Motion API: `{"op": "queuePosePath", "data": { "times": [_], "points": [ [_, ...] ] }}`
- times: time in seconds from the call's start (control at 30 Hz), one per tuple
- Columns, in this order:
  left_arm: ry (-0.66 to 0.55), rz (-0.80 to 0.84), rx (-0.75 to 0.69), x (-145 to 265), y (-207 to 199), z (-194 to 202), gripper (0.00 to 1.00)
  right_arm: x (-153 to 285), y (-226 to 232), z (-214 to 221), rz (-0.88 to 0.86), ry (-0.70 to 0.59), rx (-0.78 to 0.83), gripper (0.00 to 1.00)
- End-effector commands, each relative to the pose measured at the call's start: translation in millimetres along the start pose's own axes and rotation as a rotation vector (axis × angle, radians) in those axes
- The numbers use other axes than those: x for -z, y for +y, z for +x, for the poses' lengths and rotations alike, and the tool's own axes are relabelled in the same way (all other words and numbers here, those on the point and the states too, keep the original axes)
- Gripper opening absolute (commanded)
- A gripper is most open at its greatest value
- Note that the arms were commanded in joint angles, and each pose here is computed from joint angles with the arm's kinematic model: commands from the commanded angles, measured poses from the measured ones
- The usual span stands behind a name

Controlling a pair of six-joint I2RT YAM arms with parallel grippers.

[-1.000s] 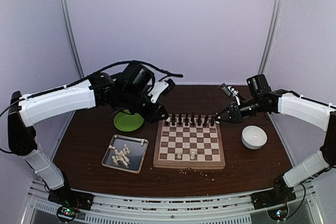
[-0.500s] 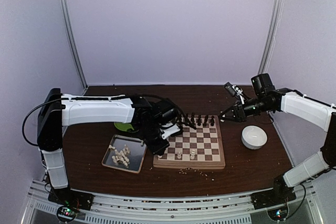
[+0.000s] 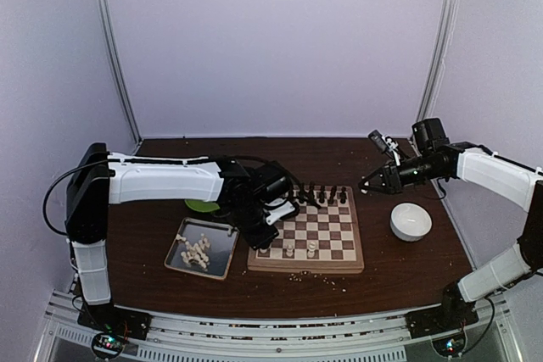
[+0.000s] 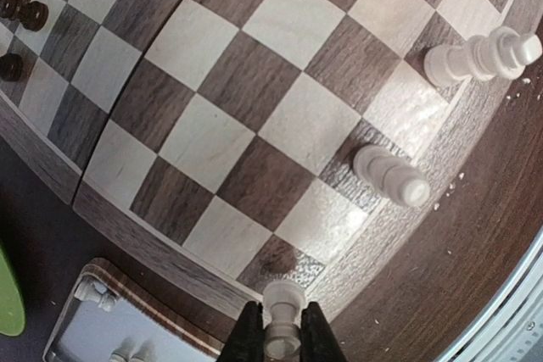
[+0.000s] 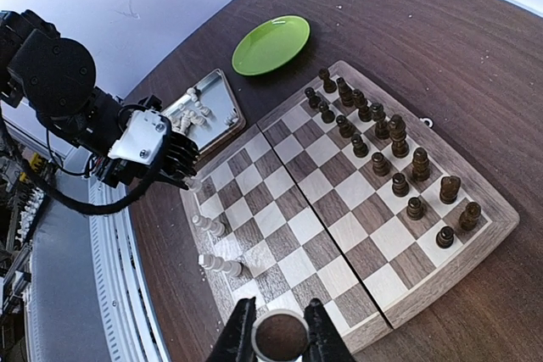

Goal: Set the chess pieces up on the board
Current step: Place the rook at a1.

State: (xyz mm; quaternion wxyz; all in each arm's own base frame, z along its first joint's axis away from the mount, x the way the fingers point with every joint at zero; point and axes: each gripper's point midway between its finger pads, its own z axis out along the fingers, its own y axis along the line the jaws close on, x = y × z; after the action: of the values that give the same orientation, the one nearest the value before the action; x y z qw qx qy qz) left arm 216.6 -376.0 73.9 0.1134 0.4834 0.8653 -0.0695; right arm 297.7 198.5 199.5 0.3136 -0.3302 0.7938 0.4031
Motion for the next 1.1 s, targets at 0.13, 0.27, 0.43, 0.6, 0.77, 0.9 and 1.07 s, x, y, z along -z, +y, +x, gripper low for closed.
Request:
{"op": "queuePosePath", "data": {
  "times": [0.13, 0.27, 0.43, 0.6, 0.77, 0.9, 1.07],
  "points": [
    [-0.026, -0.002, 0.012, -15.3, 1.8, -8.7, 0.09, 3.7, 0.6, -7.4, -0.017, -0.02, 0.008, 0.03],
    [-0.009, -0.02, 0.005, -19.2, 4.9, -3.3, 0.09, 2.6, 0.0, -6.8, -0.022, -0.017, -0.001, 0.03],
    [0.002, -0.021, 0.004, -19.7, 5.1, 0.0, 0.09, 2.6, -0.5, -6.7, -0.022, -0.018, -0.001, 0.03],
    [0.01, -0.029, 0.007, -19.3, 6.6, 3.3, 0.15, 2.0, -1.6, -5.8, -0.024, -0.016, -0.007, 0.03],
    [0.009, -0.024, 0.01, -15.7, 5.4, 1.8, 0.3, 1.5, -1.6, -5.5, -0.027, -0.014, -0.012, 0.03],
    [-0.049, -0.05, 0.008, 8.3, 9.7, -11.6, 0.37, 5.4, -0.3, -16.3, -0.017, -0.038, -0.017, 0.03],
    [-0.218, -0.134, 0.012, 64.2, 24.4, -47.1, 0.42, 20.5, 10.9, -61.1, -0.021, -0.161, -0.048, 0.03]
  ]
}}
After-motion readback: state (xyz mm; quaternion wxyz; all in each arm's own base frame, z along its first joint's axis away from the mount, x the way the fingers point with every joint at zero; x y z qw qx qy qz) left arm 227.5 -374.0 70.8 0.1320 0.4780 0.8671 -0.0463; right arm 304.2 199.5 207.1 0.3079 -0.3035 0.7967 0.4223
